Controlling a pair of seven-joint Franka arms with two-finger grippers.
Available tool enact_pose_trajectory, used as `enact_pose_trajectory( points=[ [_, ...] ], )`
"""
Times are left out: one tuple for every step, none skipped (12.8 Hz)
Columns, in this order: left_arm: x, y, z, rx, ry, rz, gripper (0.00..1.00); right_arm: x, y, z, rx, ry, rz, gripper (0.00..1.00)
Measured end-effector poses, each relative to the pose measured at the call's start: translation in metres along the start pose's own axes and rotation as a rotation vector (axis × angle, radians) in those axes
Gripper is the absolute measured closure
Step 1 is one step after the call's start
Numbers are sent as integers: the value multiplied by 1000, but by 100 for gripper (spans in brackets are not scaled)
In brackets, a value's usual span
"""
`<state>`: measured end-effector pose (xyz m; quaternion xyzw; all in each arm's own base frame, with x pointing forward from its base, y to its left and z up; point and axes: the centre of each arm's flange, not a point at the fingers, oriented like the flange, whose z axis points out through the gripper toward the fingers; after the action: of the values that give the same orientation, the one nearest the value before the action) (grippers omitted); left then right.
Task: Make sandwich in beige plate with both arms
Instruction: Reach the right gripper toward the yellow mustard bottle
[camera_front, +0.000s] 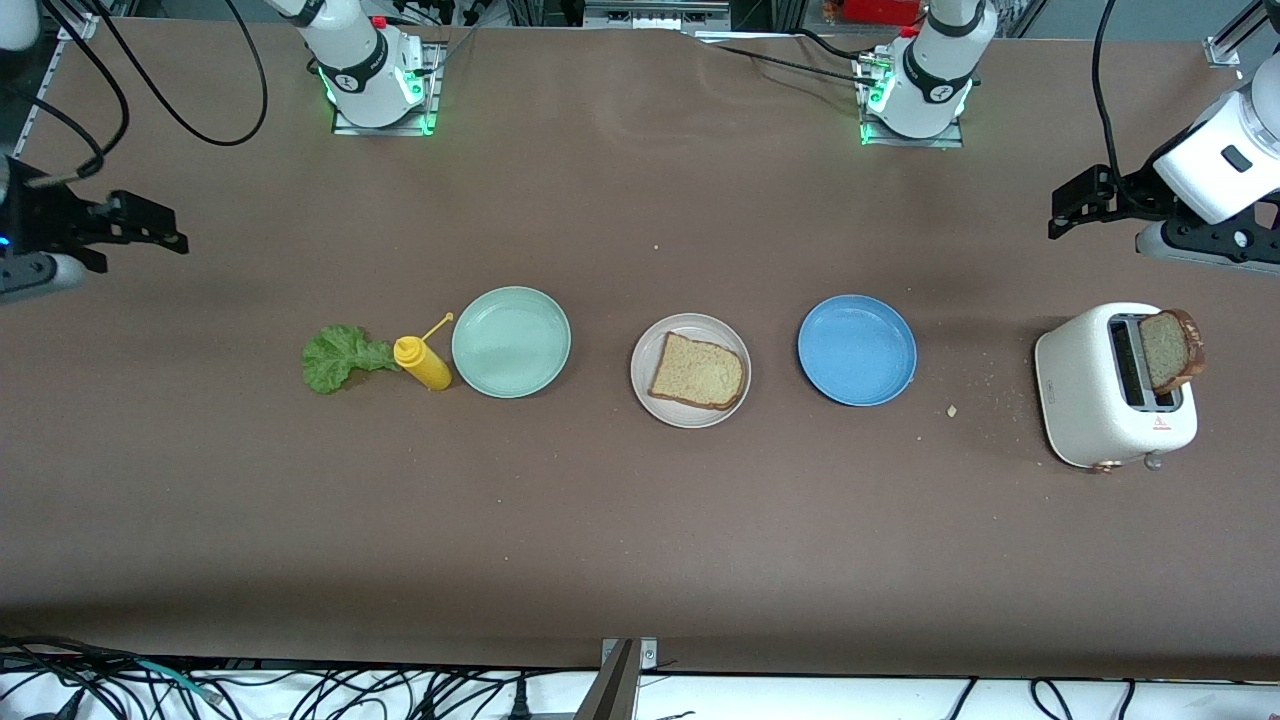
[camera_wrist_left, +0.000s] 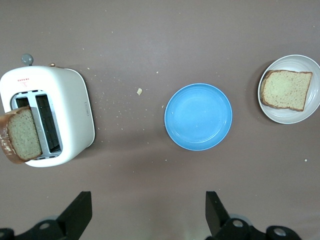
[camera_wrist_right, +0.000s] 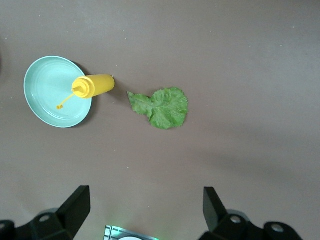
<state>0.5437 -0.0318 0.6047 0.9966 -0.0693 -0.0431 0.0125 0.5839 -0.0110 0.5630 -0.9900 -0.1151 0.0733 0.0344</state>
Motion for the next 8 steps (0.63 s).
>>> enact_pose_trajectory(
  points=[
    [0, 0, 0, 0, 0, 0, 0, 10, -4, 11, -4, -8, -4, 0],
    [0, 0, 0, 0, 0, 0, 0, 20, -8, 22, -9, -10, -7, 0],
    [0, 0, 0, 0, 0, 0, 0, 30, -10, 33, -15, -7, -6, 0],
    [0, 0, 0, 0, 0, 0, 0, 41, -10, 44, -21, -2, -4, 0],
    [0, 0, 0, 0, 0, 0, 0, 50, -8, 56, -27, 0, -4, 0],
    [0, 0, 0, 0, 0, 0, 0, 59, -6, 68, -31, -2, -3, 0],
    [0, 0, 0, 0, 0, 0, 0, 67, -4, 79, -35, -3, -2, 0],
    [0, 0, 0, 0, 0, 0, 0, 76, -3, 89, -40, -4, -2, 0]
  ],
)
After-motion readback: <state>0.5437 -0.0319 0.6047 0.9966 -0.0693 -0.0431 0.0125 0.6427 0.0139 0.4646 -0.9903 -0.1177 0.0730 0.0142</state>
